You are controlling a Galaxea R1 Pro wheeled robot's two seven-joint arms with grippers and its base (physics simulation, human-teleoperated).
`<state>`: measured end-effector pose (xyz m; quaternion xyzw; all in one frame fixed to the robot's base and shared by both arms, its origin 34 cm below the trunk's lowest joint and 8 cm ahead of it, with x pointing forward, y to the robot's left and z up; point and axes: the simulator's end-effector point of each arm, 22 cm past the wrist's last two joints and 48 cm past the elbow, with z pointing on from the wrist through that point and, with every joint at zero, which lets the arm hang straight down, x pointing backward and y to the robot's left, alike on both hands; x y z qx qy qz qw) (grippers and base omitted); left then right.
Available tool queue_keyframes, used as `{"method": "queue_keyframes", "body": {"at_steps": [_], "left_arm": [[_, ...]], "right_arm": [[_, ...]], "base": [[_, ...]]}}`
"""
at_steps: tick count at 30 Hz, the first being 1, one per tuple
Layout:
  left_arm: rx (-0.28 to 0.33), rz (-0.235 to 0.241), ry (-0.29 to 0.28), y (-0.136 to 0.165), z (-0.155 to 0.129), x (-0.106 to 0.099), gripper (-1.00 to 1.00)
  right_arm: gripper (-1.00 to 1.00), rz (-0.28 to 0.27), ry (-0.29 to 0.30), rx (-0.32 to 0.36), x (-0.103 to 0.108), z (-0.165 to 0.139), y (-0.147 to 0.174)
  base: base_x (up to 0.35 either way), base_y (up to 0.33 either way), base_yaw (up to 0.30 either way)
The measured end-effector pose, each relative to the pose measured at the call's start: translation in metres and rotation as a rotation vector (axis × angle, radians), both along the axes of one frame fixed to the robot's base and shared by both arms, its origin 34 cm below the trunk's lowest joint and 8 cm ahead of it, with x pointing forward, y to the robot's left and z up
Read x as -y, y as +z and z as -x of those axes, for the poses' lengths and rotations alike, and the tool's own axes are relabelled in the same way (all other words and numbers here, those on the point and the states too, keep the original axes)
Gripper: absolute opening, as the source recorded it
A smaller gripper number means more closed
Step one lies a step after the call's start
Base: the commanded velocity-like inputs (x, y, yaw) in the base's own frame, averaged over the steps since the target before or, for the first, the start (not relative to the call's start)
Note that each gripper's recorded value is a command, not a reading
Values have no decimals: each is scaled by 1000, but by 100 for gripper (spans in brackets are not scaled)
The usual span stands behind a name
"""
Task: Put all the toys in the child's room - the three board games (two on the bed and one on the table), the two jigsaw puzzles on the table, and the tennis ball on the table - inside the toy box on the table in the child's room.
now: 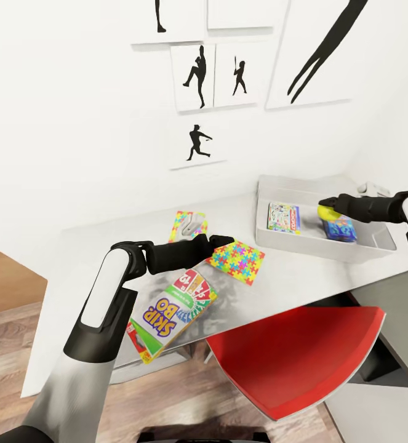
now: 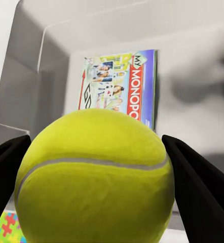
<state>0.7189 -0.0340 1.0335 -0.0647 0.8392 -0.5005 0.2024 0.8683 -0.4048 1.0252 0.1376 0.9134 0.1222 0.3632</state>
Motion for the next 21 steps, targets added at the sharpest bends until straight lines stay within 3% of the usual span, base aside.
{"method": "queue_keyframes", "body": {"at_steps": [3, 10, 15, 21], "left_arm": [[0, 1, -1, 0, 0, 0, 100], [-12, 47, -12, 7, 2, 0, 100], [-26, 91, 39, 13, -11, -21, 100], [-31, 108, 68, 14, -18, -34, 100]], "right_arm": [[-100, 8, -10, -12, 4, 1, -4], [-100, 86, -97, -118, 40, 11, -39], [-100, 133, -145, -188, 58, 13, -58], [-100, 156, -167, -210, 65, 13, -65]], "base": [[4, 0, 0], [2, 0, 0], [0, 0, 0], [0, 0, 0]]}}
